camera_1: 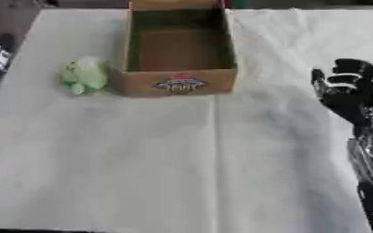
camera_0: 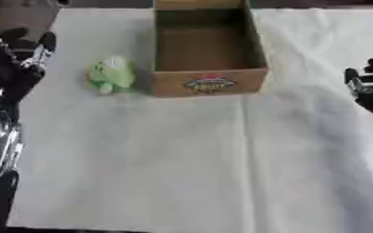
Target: Pick up objects on the table and place them in the box.
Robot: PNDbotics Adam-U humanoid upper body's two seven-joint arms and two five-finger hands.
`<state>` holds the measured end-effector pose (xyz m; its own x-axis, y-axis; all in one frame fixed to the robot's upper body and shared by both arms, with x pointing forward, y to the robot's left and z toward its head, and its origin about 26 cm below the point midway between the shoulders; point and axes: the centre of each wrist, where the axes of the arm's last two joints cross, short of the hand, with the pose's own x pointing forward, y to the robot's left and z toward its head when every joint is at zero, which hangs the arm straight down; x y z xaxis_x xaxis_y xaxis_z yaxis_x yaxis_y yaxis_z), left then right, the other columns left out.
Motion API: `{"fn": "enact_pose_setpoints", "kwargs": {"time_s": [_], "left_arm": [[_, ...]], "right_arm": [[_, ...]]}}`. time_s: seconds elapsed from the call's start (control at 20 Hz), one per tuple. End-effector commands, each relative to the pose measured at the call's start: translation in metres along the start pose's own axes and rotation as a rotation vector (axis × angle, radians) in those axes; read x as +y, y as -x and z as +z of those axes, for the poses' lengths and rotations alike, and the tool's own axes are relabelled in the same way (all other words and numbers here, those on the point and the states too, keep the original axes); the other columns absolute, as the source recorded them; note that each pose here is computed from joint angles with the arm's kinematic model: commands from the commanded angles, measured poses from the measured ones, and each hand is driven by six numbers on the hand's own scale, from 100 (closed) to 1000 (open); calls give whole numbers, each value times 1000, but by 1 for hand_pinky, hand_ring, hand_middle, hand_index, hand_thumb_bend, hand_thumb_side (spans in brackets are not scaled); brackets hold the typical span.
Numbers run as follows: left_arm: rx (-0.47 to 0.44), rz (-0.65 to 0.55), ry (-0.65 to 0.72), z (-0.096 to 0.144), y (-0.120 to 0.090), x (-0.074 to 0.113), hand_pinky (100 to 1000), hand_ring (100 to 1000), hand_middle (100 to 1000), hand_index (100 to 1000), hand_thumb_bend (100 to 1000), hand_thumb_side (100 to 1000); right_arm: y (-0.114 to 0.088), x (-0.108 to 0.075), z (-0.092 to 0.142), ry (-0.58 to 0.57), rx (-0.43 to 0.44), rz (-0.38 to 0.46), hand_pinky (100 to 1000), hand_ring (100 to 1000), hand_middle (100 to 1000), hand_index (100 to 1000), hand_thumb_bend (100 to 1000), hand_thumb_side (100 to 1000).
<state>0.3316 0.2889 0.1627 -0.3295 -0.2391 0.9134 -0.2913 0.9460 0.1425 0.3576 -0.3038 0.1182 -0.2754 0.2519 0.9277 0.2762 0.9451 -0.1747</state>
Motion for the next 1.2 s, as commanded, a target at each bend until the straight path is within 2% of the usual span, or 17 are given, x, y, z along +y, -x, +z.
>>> {"fn": "enact_pose_setpoints", "kwargs": {"time_s": [0.05,0.45,0.55,0.6,0.75,0.9,1.05,1.2], "left_arm": [[-24,-12,-3,-3,-6,5,649,581,561,740,542,348],[-32,-42,2,-5,-8,8,652,585,564,741,570,353],[-45,-83,17,-7,-10,11,654,589,568,743,588,346],[-62,-124,28,-10,-13,14,658,598,577,742,607,300],[-132,-384,112,-26,-31,24,683,642,621,711,641,264],[-182,-716,224,-45,-50,31,699,657,639,712,627,231],[-178,-976,350,-64,-62,29,713,670,660,733,622,204],[-156,-1151,467,-81,-67,23,723,682,679,753,618,171]], "right_arm": [[-10,-4,-4,0,-37,2,573,615,591,677,364,100],[-9,-4,-3,2,-34,1,573,614,591,676,363,100],[-9,-5,-3,3,-32,2,572,614,591,676,363,100],[-9,-5,-3,4,-32,3,572,614,591,675,363,100],[-8,-6,-2,-1,-28,7,572,614,590,674,363,100],[-7,-5,-2,-7,-24,8,572,614,590,674,363,100],[-6,-4,-1,-16,-22,10,572,614,590,673,362,100],[-5,-4,-1,-19,-19,14,572,613,590,671,363,100]]}}
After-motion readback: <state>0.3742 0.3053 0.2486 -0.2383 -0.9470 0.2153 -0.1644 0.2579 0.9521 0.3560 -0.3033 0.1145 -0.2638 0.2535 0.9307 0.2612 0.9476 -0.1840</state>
